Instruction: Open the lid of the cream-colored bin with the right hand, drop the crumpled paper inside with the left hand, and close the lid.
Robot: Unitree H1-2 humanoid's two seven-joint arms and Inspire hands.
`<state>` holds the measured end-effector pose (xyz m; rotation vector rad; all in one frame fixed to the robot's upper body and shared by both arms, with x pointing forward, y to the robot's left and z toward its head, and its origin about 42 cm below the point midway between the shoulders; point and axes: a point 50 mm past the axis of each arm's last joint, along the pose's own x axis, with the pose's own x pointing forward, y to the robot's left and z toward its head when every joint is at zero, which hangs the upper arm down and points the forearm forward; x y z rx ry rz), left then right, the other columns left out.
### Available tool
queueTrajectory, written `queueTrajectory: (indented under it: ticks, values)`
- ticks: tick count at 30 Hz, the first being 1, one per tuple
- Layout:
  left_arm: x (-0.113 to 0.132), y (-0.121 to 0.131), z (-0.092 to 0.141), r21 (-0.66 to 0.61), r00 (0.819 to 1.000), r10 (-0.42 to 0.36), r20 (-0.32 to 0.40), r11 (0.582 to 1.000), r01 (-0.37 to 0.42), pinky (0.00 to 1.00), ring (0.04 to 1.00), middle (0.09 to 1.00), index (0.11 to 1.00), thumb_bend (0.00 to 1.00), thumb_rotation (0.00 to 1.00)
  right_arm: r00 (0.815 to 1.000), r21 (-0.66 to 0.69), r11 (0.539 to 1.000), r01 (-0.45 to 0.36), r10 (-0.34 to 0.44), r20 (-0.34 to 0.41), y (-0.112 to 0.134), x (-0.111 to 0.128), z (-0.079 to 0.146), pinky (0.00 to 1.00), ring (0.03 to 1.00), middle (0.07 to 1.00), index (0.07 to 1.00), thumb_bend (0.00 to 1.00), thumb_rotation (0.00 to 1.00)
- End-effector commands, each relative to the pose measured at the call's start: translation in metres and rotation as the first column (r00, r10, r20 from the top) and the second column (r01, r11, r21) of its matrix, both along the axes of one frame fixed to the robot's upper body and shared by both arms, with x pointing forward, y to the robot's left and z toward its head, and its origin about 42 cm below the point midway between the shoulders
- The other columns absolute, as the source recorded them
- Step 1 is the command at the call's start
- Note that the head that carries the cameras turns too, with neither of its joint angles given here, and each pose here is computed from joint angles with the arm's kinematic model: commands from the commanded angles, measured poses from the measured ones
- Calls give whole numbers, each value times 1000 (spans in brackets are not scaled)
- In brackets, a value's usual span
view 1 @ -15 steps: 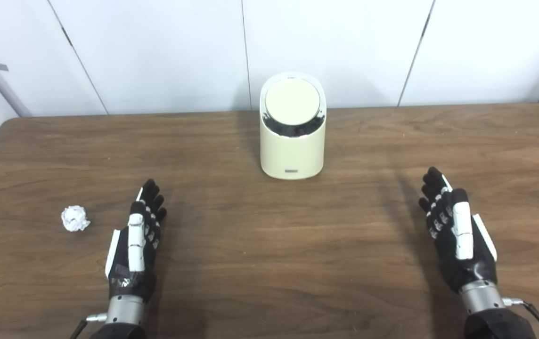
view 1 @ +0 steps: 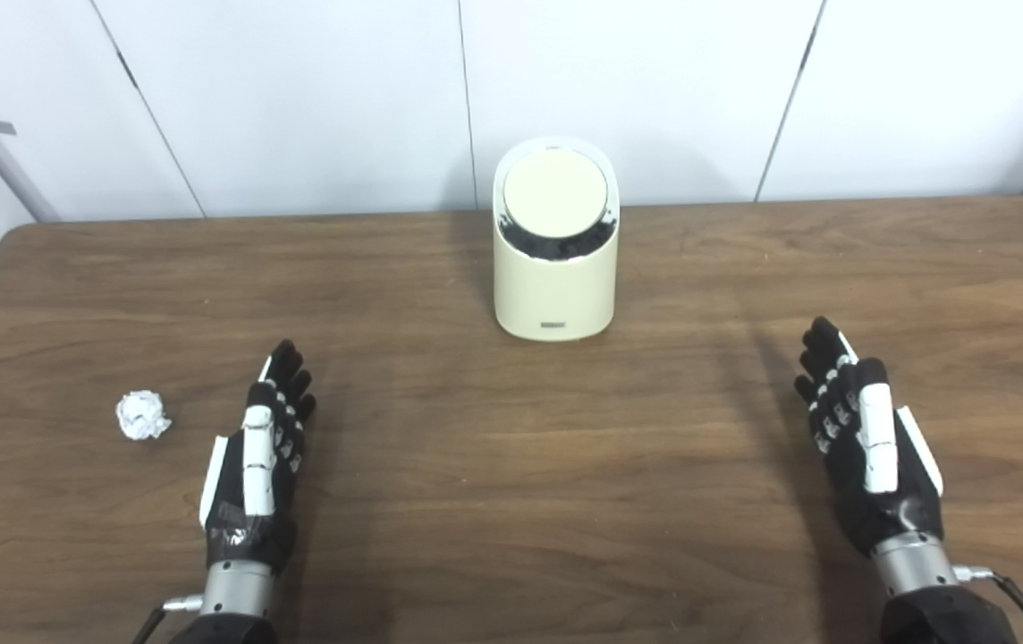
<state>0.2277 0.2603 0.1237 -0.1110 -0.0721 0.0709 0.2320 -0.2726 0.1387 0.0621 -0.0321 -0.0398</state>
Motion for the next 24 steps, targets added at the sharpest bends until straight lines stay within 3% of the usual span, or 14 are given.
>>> queueTrajectory:
  ticks: [1, 24]
  values:
    - [-2, 1, 11, 21, 999, -6, 46, 1000, 5, 1000, 993, 995, 994, 551, 992, 998, -6, 1000, 0, 1, 70, 2, -4, 11, 1000, 1000, 979, 959, 523, 992]
    - [-6, -1, -1, 30, 1000, -9, 28, 1000, 8, 1000, 1000, 1000, 1000, 538, 985, 998, -14, 1000, 8, -7, 60, 3, -9, -3, 1000, 974, 963, 956, 539, 967]
